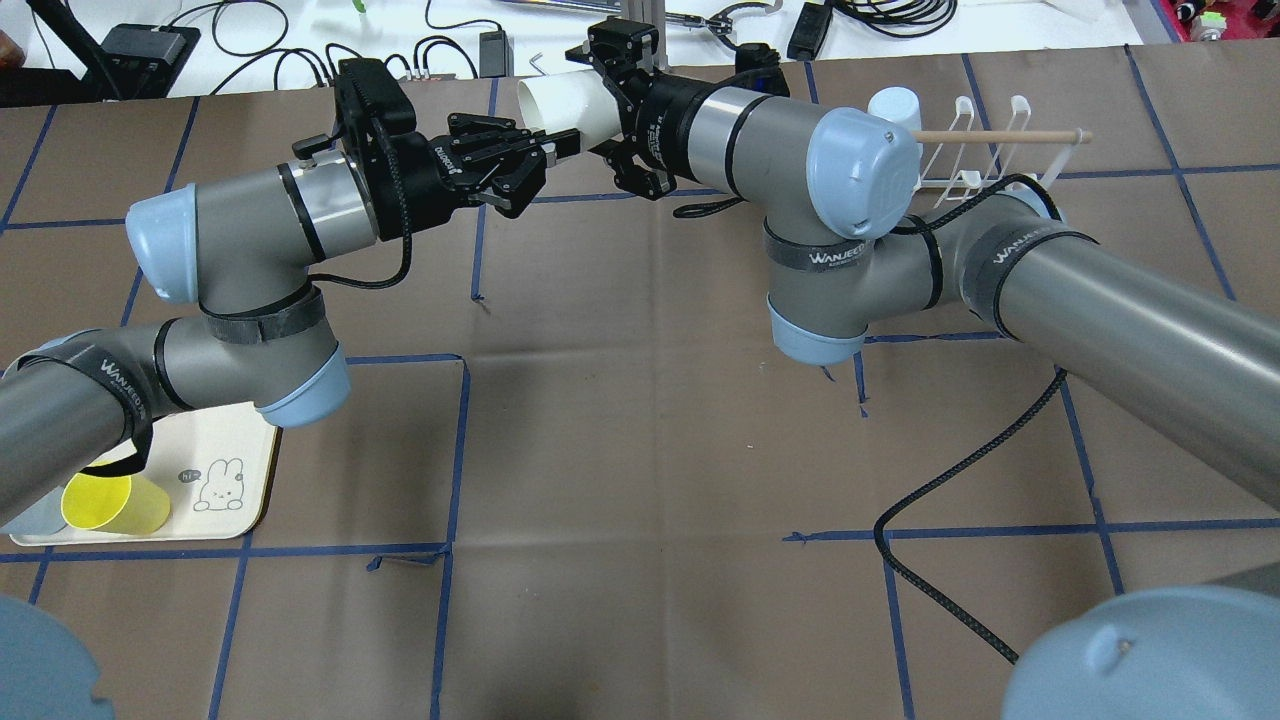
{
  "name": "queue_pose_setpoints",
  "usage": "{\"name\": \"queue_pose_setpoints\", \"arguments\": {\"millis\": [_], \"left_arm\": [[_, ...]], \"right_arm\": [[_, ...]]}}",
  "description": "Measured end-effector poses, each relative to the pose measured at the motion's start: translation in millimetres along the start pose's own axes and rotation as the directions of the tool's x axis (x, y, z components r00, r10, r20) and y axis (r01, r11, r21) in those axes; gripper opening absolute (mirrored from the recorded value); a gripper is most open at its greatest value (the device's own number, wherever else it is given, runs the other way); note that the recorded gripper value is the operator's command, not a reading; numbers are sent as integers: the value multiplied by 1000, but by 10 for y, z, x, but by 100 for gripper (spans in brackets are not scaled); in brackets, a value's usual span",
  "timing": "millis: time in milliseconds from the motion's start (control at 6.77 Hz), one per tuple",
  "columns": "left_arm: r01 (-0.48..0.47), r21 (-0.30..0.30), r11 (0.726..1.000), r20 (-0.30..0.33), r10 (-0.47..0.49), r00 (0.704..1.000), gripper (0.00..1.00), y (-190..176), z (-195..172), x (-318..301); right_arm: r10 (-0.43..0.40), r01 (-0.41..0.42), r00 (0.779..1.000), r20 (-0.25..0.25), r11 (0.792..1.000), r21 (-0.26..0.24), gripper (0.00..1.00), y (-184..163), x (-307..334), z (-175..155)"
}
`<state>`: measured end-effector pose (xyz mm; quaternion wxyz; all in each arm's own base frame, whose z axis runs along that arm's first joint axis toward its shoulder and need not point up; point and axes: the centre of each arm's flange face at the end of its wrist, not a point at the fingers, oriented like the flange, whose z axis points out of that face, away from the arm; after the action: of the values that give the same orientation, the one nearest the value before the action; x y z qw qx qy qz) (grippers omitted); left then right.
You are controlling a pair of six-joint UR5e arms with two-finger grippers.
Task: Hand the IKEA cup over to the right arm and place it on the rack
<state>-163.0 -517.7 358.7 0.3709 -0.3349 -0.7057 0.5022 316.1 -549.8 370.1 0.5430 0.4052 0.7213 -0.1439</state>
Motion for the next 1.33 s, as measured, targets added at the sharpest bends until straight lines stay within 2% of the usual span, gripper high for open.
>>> {"name": "queue_pose_setpoints", "arguments": {"millis": [148,295,443,591,739,886,1330], "left_arm": [[-1,0,1000,0,1,1000,2,-2,0,0],[-1,0,1000,0,1,1000,11,-3,0,1],[-2,0,1000,2,2,1000,37,-7,0,-3],[-4,0,1000,7,4,1000,81,-17,0,-14],[-6,0,1000,11,6,1000,95,-27,1,-33],[-6,-1,1000,13,6,1000,98,-27,5,-48],[-4,5,1000,35,4,999,99,-41,-96,-111]], "right_arm": [[-2,2,1000,0,1000,0,48,1,-2,-2],[-3,3,1000,1,1000,0,41,3,-8,-6],[-4,4,1000,1,1000,-2,39,6,-11,-9],[-5,5,1000,2,1000,-7,39,15,-16,-13],[-6,6,1000,3,1000,-10,38,22,-18,-15],[-6,6,1000,2,1000,-11,37,19,-16,-14],[-8,8,1000,2,1000,-12,33,14,-17,-14]]}}
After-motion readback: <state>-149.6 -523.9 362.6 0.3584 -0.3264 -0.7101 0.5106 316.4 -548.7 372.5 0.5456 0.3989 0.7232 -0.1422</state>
